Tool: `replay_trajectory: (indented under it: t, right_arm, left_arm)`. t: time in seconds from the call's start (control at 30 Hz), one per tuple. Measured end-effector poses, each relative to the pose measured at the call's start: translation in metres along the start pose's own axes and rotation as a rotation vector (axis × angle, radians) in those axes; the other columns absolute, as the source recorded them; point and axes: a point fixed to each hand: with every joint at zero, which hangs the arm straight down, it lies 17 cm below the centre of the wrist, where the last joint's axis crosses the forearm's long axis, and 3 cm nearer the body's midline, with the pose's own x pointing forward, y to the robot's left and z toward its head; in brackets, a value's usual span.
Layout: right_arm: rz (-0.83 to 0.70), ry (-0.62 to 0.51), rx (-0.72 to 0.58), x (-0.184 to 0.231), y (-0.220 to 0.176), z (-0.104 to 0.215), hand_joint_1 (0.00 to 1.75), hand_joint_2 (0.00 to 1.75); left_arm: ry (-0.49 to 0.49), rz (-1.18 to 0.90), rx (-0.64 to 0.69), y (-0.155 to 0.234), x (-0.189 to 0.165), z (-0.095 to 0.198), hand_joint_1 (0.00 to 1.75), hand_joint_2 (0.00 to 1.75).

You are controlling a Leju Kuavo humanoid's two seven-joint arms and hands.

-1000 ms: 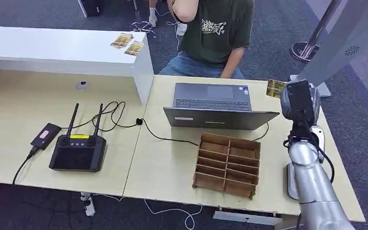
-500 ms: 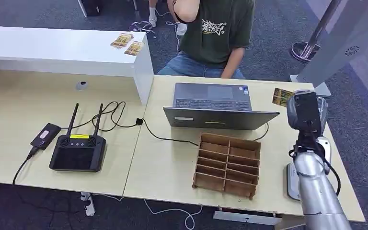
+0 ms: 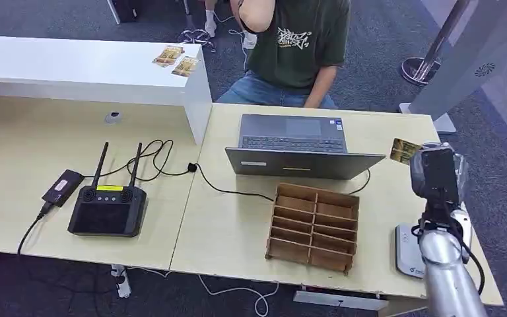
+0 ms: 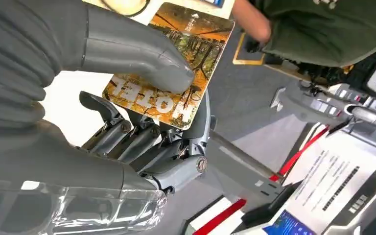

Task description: Pass the card to the sensor for recognition and then transmit it.

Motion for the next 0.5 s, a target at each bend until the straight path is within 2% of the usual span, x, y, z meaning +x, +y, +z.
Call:
replay_trajectory:
  t: [0.5]
  right_arm:
    - [0.012, 0.023, -0.012, -0.016, -0.011, 0.012, 1.75, 1.75]
  left_arm:
    - [0.001, 0.008, 0.001, 0.000, 0.000, 0.000, 0.00, 0.00]
